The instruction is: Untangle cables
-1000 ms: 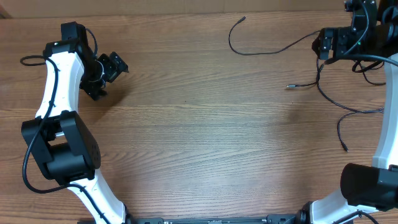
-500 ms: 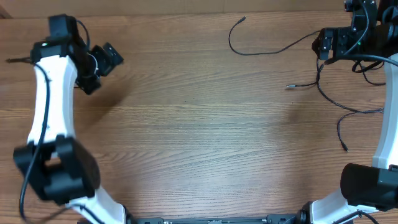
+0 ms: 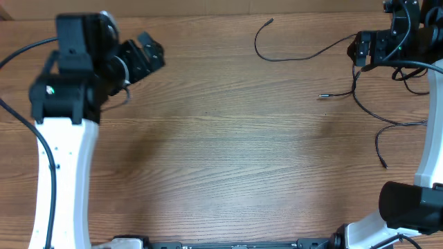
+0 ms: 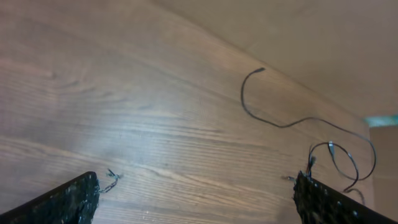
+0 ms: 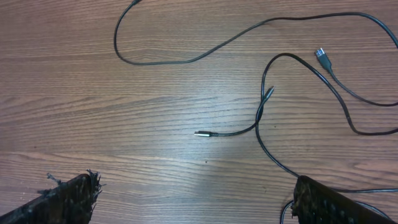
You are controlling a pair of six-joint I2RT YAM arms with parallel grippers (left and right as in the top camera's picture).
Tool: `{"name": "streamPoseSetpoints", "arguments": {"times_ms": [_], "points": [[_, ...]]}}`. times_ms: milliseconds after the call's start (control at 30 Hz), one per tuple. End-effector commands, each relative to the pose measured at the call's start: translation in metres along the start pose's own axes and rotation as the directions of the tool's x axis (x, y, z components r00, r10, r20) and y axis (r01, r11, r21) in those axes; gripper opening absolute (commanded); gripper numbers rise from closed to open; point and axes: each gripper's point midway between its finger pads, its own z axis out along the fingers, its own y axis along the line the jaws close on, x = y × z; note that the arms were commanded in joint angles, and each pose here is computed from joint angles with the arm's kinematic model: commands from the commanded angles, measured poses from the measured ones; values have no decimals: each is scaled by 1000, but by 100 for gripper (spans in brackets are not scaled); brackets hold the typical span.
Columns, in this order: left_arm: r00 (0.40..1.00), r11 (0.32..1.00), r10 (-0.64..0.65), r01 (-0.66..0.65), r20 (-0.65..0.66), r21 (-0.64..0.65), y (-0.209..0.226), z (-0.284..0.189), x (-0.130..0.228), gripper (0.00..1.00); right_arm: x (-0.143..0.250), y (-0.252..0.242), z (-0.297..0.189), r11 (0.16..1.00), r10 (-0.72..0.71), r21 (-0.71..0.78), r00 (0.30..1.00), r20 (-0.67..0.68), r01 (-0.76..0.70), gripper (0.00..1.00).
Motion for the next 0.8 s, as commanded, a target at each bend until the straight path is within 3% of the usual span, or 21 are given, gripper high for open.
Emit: {"name": "streamPoseSetpoints", "arguments": {"times_ms": [0,233,333,467,633,767], "points": [[991,995,77,-70,108,-73,1,-10,4,100,-3,0,-3,1000,-3,2,1000,13,3,100],[934,993,93,-113,345,39,-13,-2,-1,100,-3,0,-3,1000,-3,2,1000,13,3,100],[912,988,-70,8,403,154,-10,-4,4,100,-3,0,-3,1000,-3,2,1000,13,3,100],[831,972,-185,77,524,221,18,-18,12,100,-3,0,-3,1000,-3,2,1000,13,3,100],[730,957,-225,38,646,289,36,-37,21,100,-3,0,-3,1000,-3,2,1000,13,3,100],[632,955,-132,-125,764,268,45,-57,35,100,-3,0,-3,1000,-3,2,1000,13,3,100]]}}
